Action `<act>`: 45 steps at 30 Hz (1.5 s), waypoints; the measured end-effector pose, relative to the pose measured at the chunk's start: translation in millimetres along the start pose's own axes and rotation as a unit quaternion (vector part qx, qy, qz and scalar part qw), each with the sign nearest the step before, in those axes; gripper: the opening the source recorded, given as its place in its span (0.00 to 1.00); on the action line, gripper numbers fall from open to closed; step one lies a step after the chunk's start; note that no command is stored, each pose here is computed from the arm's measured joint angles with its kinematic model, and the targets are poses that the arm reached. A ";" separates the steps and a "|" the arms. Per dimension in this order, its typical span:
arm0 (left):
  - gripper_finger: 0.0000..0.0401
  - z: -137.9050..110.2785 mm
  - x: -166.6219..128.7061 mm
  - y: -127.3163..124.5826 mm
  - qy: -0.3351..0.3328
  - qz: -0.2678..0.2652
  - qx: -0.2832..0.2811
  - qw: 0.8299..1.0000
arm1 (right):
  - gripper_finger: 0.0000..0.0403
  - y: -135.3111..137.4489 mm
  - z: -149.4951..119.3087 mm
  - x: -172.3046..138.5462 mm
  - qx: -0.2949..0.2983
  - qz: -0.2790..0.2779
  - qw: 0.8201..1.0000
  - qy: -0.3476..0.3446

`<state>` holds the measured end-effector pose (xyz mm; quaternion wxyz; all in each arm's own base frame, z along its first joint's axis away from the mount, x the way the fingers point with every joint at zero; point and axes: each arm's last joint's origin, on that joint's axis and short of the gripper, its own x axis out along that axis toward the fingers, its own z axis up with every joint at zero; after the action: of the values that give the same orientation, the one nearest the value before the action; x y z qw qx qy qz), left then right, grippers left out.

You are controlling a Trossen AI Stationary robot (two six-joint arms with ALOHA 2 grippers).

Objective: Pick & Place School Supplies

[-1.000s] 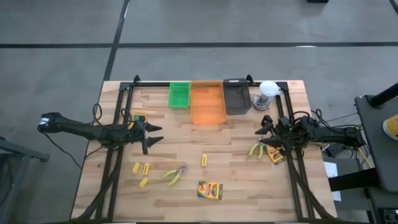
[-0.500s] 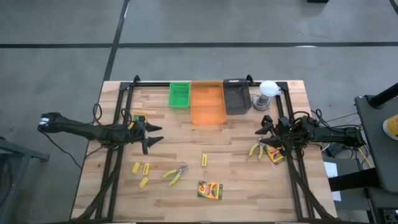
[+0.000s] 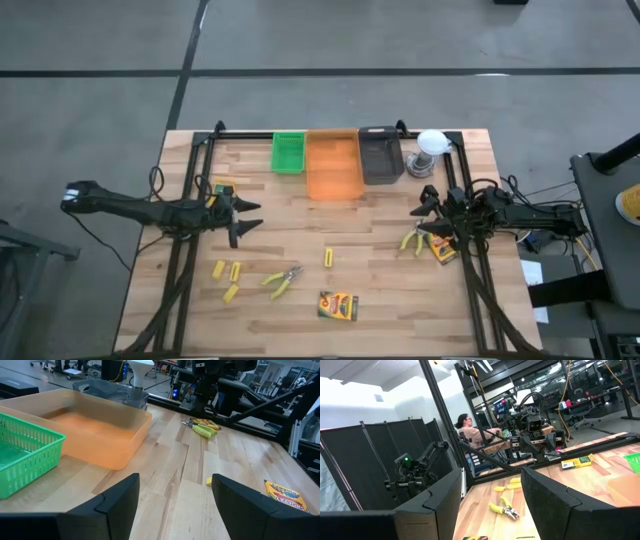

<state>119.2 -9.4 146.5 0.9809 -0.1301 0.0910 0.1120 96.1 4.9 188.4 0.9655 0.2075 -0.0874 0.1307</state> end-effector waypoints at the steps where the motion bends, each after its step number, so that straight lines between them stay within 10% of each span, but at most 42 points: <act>1: 0.63 0.0 0.0 0.0 0.000 0.000 0.000 1.000 | 0.50 0.0 -0.1 0.0 0.000 0.000 1.000 0.000; 30: 0.63 0.0 0.0 0.0 0.000 0.000 -0.002 1.000 | 0.50 -0.1 -0.1 0.0 0.000 0.000 1.000 0.000; 45: 0.63 11.3 -6.9 -2.3 0.113 0.035 -0.110 0.987 | 0.50 0.0 -0.1 0.0 0.000 0.000 1.000 0.000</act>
<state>114.9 -9.8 159.3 0.9395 -0.2458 0.1932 0.1398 96.2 4.9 188.3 0.9655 0.2075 -0.0871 0.1308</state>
